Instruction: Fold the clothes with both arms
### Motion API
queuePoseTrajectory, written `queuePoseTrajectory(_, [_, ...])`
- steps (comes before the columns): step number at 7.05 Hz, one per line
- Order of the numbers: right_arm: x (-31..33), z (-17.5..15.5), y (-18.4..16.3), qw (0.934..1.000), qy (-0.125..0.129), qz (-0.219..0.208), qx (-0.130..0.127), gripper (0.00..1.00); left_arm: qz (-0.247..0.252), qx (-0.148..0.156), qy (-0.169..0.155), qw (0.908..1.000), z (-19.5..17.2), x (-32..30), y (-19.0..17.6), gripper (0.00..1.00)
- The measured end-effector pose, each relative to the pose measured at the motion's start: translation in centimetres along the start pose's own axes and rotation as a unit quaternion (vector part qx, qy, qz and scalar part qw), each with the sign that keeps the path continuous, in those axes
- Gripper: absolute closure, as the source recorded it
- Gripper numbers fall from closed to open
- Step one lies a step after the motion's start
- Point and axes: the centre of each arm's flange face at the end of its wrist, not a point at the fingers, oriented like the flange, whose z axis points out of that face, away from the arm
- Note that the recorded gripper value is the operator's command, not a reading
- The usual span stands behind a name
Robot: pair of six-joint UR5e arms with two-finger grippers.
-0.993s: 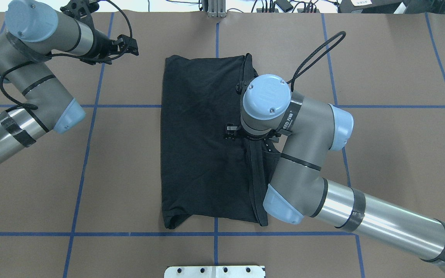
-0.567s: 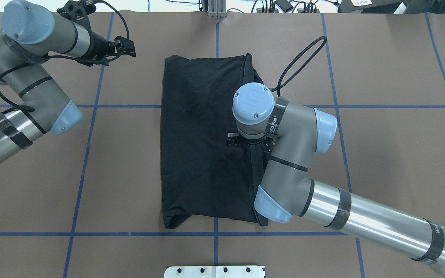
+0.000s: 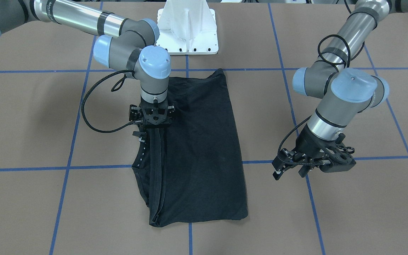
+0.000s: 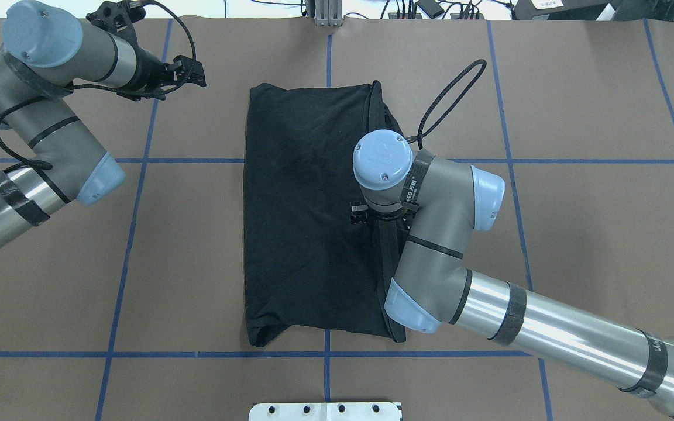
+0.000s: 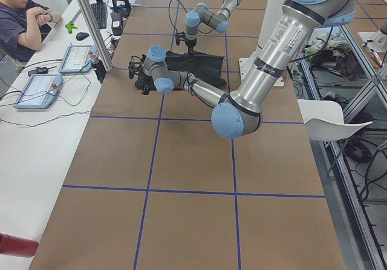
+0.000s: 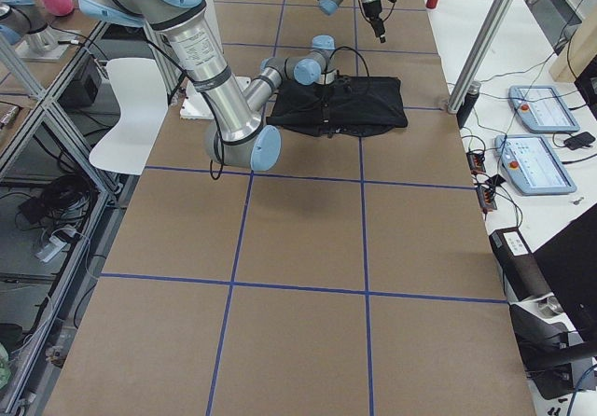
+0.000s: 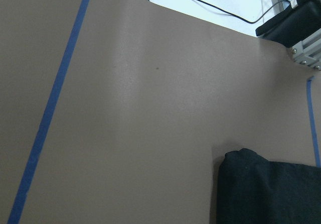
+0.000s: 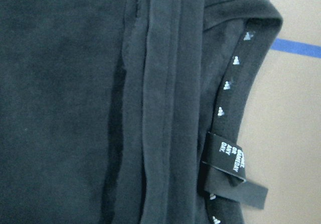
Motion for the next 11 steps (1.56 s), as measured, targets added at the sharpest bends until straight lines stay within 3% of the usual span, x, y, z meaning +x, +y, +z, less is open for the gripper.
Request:
queuePoseTrajectory(3, [2.5, 0.1, -1.8, 0.9998, 0.009, -0.018, 0.001, 0.00, 0.000, 0.000, 0.005, 1.0000, -0.3, 0.5, 0.1, 0.00])
queuePoseTrajectory(5, [5.0, 0.2, -3.1, 0.9992, 0.028, -0.029, -0.006, 0.00, 0.000, 0.002, 0.010, 1.0000, -0.8, 0.9, 0.2, 0.00])
queuePoseTrajectory(8, [11.2, 1.0, -2.4, 0.9976, 0.051, -0.045, -0.014, 0.00, 0.000, 0.002, 0.010, 0.9999, -0.8, 1.0, 0.3, 0.00])
queuePoseTrajectory(9, [12.8, 0.6, -2.1, 0.9975, 0.050, -0.048, -0.013, 0.00, 0.001, 0.002, 0.010, 0.9999, -0.8, 1.0, 0.3, 0.00])
queuePoseTrajectory(11, [12.6, -1.5, -1.7, 0.9985, 0.022, -0.049, -0.013, 0.00, 0.001, 0.002, 0.010, 1.0000, -0.8, 1.0, 0.3, 0.00])
